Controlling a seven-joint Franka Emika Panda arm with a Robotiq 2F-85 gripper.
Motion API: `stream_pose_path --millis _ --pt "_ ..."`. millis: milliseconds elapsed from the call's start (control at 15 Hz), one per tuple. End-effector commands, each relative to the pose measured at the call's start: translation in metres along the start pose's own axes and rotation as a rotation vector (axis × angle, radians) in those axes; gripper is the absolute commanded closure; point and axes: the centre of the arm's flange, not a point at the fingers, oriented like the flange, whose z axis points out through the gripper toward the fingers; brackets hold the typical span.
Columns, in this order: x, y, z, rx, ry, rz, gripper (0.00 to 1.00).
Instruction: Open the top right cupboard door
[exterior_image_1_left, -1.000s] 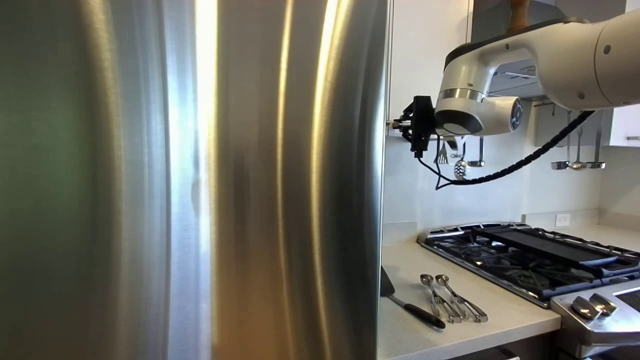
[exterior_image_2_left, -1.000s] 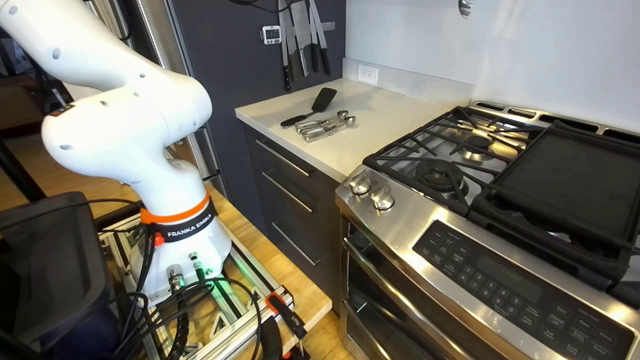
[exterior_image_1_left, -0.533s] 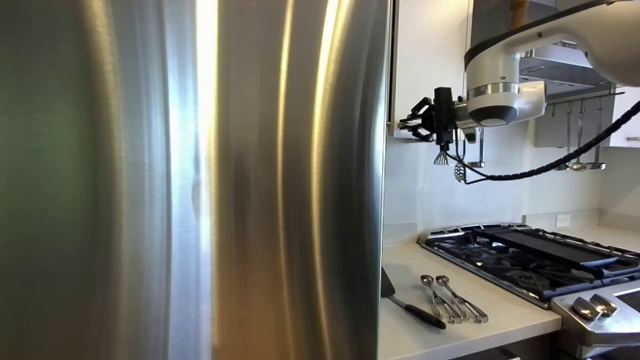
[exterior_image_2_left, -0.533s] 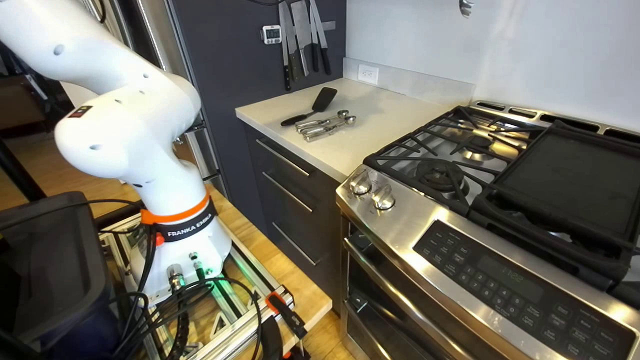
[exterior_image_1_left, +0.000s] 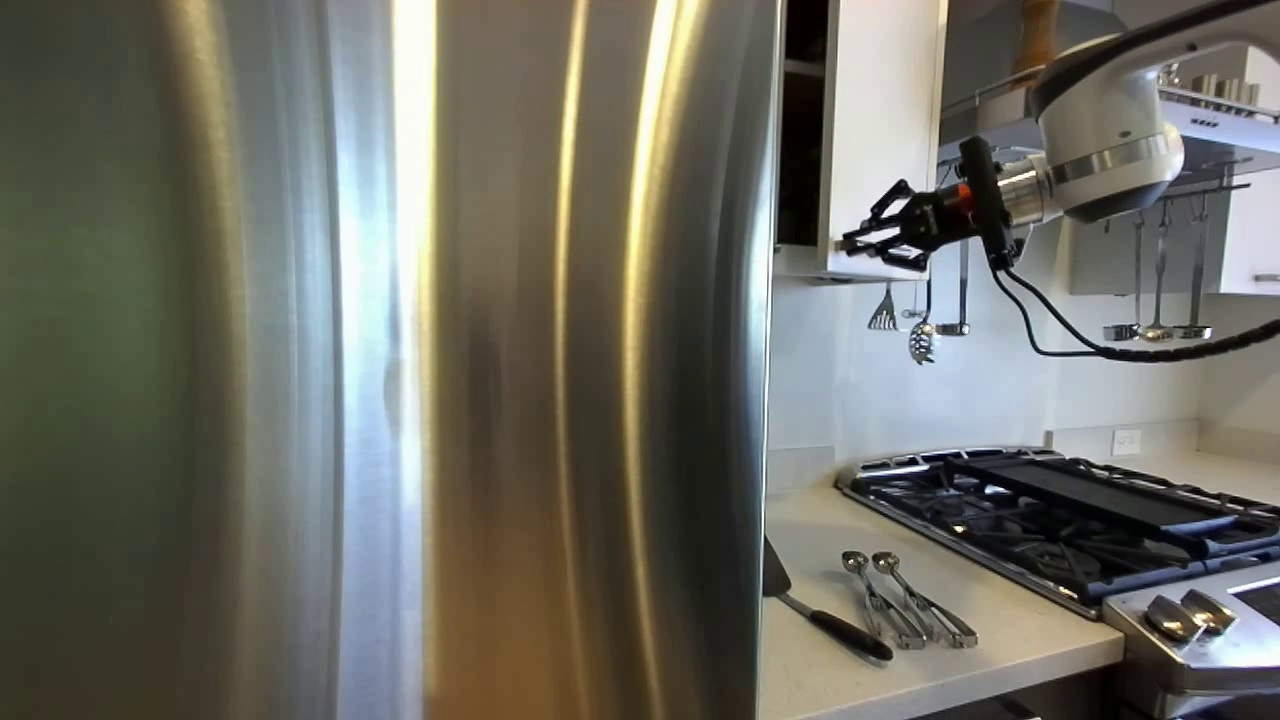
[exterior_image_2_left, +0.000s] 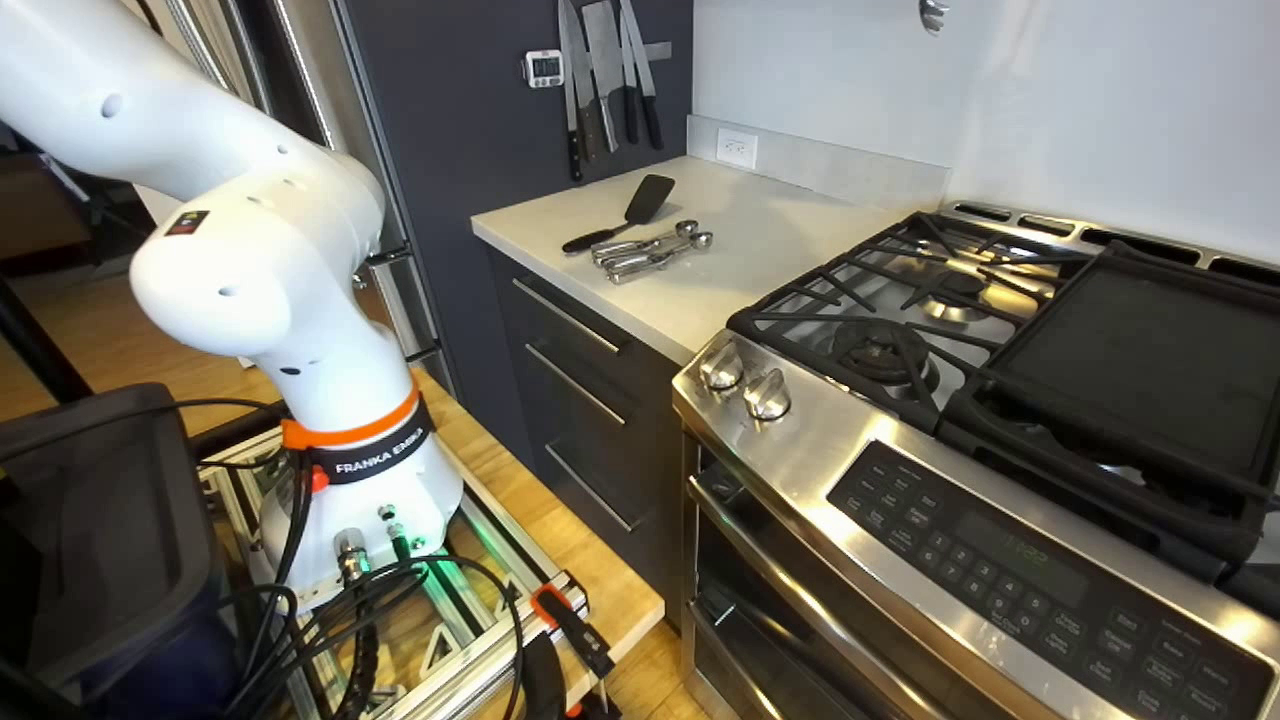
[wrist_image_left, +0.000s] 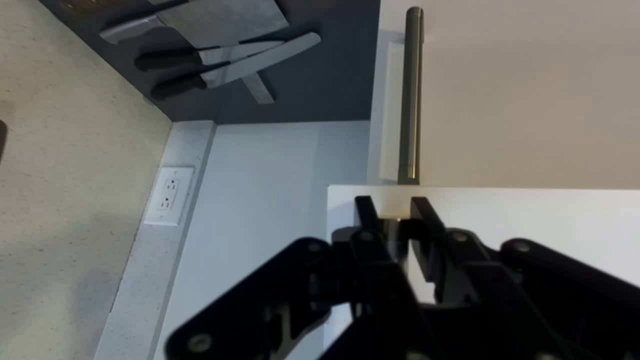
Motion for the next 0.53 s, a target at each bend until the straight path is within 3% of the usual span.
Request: stream_pose_path --millis 0,467 --pt "0.021 -0.001 -0.069 -0.095 -0.001 0.031 0.95" --pt "0.043 0.005 -0.124 -0.141 -0.108 -0.005 0.95"
